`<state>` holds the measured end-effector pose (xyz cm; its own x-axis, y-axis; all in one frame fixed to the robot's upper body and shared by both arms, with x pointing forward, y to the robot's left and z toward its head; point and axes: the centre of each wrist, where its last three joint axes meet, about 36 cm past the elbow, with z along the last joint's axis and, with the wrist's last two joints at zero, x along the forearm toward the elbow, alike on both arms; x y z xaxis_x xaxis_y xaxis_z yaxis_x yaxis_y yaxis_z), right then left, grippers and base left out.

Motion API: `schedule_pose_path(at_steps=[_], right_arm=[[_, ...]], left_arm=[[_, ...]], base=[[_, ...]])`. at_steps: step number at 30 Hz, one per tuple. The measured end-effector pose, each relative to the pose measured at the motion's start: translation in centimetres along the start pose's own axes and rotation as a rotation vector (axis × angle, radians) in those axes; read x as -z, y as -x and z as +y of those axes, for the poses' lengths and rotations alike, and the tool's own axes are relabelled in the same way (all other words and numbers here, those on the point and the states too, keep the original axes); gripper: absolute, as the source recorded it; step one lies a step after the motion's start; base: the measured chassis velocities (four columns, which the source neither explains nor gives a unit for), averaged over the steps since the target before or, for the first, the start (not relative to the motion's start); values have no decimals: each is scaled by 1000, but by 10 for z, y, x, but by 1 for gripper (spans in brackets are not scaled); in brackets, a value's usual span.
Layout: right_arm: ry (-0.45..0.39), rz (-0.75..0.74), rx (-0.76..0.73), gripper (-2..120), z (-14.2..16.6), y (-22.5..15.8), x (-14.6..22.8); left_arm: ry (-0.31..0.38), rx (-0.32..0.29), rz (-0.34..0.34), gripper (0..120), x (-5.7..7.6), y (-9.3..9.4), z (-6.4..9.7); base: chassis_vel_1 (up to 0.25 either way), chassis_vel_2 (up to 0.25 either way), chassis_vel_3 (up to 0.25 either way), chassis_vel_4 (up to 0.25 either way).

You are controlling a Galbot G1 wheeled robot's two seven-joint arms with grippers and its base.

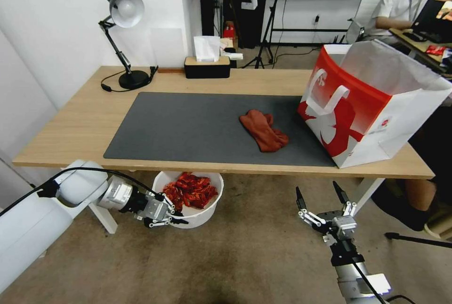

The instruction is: Sweep shrimp from table into container with towel, then put container into takeout bag.

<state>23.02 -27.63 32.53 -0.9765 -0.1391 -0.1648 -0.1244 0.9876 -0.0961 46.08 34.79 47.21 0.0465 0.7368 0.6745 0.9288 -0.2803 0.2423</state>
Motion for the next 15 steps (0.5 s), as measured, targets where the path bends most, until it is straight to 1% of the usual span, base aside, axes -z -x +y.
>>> schedule_pose_path(at_steps=[4,9,11,12,14,15], right_arm=[[-7,8,-4,100,-3,1,-4],[-12,5,-1,99,-4,5,-4],[-17,3,3,99,-6,9,-2],[-17,3,3,99,-6,9,-2],[-20,1,6,98,-7,11,-1],[-20,1,6,98,-7,11,-1]], left_arm=[[-7,-5,-1,0,-2,3,-3],[-10,-10,0,0,-1,2,-9],[-9,-29,-1,0,4,3,-19],[-9,-29,-1,0,4,3,-19],[-9,-48,-8,0,9,4,-29],[-9,-48,-8,0,9,4,-29]], base=[[0,0,0,0],[0,0,0,0],[0,0,0,0],[0,0,0,0],[0,0,0,0],[0,0,0,0]])
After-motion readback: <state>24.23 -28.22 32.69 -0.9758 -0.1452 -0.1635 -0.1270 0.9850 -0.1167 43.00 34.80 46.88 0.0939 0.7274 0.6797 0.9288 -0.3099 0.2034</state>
